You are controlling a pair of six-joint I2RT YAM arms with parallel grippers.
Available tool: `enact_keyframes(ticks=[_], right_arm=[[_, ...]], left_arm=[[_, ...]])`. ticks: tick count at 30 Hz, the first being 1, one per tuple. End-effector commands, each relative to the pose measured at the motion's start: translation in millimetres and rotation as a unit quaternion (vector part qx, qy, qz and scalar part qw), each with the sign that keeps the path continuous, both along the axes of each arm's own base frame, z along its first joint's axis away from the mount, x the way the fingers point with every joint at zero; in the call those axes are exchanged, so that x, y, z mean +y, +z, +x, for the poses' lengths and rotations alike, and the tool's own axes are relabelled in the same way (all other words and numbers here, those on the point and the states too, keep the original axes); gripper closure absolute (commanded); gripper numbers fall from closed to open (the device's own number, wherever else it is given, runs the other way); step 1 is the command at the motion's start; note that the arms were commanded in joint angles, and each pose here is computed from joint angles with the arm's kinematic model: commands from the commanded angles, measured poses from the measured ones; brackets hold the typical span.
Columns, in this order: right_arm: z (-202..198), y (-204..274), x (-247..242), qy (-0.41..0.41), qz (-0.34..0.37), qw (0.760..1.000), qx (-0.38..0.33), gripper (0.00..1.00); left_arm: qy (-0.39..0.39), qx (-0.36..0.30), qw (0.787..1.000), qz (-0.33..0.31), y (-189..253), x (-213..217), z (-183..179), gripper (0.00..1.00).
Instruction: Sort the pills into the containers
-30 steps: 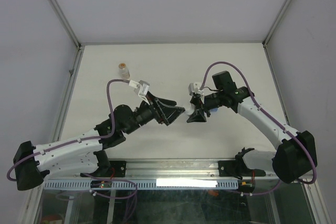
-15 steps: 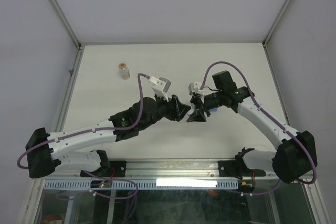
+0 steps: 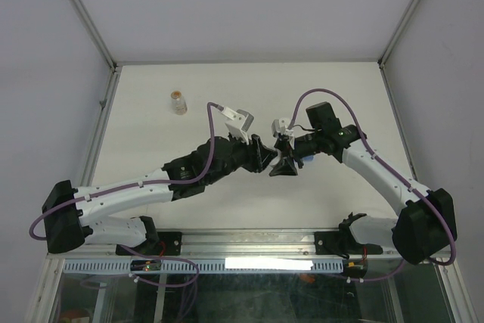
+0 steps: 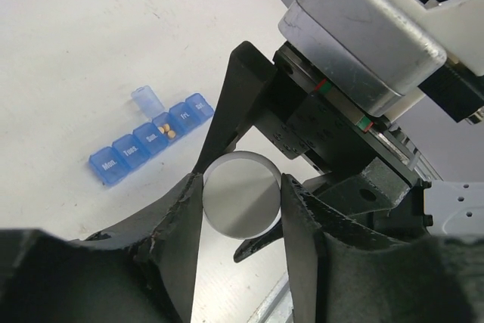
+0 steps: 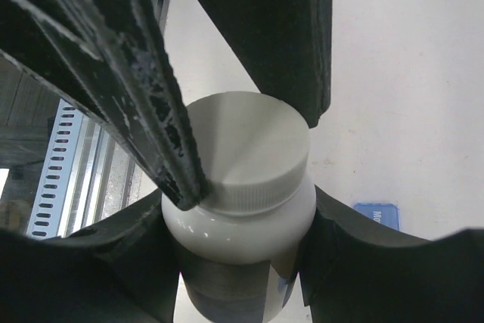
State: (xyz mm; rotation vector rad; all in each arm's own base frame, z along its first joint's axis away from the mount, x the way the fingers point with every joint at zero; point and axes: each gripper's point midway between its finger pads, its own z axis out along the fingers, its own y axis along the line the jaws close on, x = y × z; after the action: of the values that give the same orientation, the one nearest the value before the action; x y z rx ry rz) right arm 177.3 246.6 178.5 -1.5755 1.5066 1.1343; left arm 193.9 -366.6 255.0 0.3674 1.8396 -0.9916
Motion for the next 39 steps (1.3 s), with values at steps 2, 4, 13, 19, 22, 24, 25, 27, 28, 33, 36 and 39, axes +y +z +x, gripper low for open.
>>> enact_keyframes(ticks=[2,4,13,19,22,24,25,27,28,33,36,39], right_arm=[[9,26,7,0.006,0.029,0.999,-0.040,1.00],[9,26,7,0.006,0.030,0.999,-0.040,1.00],[8,28,7,0.007,0.032,0.999,-0.042,1.00],[5,30,7,0.012,0.036,0.998,-0.042,1.00],[5,29,7,0.012,0.036,0.998,-0.041,1.00],[6,30,7,0.012,0.036,0.998,-0.041,1.00],[6,30,7,0.012,0.036,0.998,-0.041,1.00],[5,29,7,0.013,0.036,0.998,-0.040,1.00],[5,29,7,0.013,0.036,0.998,-0.039,1.00],[5,30,7,0.014,0.036,0.998,-0.042,1.00],[5,29,7,0.014,0.036,0.998,-0.041,1.00],[5,28,7,0.015,0.035,0.998,-0.040,1.00]], left_arm=[[-0.029,-0.017,0.999,-0.015,22,-11,-7,0.65],[-0.032,-0.016,0.999,-0.014,21,-10,-8,0.69],[-0.136,-0.097,0.986,0.005,12,-15,-33,0.68],[-0.352,-0.323,0.874,0.087,-23,-9,-71,0.72],[-0.400,-0.367,0.835,0.089,-29,4,-65,0.71],[-0.410,-0.375,0.829,0.073,-21,11,-51,0.70],[-0.407,-0.375,0.830,0.066,-18,11,-44,0.68],[-0.403,-0.381,0.831,0.052,-6,8,-38,0.57],[-0.396,-0.380,0.834,0.045,-1,6,-35,0.45],[-0.305,-0.381,0.873,-0.008,29,13,-23,0.03],[-0.257,-0.382,0.887,-0.041,46,29,-25,0.01],[-0.206,-0.342,0.915,-0.067,48,45,-22,0.01]])
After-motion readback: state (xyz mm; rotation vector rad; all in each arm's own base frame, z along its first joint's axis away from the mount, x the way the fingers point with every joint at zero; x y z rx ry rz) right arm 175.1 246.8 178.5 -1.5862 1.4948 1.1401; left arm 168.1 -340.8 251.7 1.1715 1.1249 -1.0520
